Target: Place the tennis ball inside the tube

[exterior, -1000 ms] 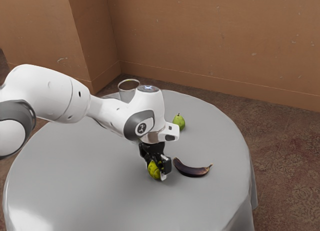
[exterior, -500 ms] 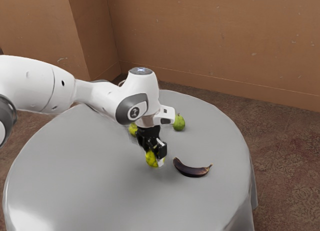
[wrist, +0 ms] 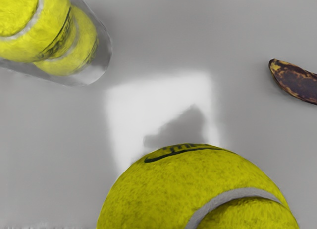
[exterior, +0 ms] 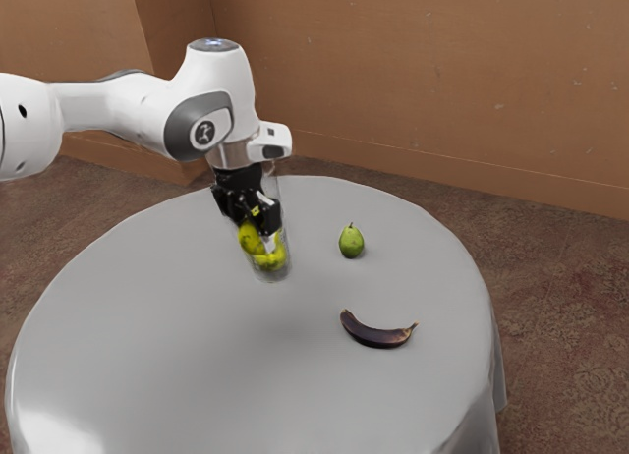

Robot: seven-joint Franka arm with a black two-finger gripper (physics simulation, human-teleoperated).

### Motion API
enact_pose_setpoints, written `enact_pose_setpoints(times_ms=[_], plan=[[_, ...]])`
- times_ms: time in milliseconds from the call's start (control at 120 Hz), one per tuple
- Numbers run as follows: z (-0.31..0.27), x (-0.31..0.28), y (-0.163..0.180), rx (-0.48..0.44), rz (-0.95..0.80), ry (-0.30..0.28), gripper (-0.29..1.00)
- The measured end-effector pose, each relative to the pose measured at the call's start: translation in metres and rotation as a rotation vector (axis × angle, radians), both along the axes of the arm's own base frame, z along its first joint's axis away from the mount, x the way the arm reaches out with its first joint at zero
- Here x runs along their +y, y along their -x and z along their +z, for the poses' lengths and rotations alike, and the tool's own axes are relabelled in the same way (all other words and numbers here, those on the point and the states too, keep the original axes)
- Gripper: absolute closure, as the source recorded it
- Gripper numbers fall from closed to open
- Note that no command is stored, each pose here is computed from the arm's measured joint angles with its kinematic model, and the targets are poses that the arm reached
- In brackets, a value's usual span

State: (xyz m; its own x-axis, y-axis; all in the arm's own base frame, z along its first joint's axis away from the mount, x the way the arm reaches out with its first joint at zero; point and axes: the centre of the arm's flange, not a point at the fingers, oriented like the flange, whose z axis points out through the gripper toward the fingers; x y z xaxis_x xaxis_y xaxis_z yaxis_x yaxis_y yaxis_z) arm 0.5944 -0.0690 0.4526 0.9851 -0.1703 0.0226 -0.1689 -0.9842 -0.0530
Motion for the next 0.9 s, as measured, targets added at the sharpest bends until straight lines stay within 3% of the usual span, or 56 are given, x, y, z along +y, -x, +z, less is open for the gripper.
enact_pose_setpoints(times_ms=[342, 900], plan=[[0.084, 0.055, -0.017, -0.042, 0.074, -0.057, 0.71], [0.112, 0.063, -0.070, -0.066, 0.073, -0.090, 0.69]])
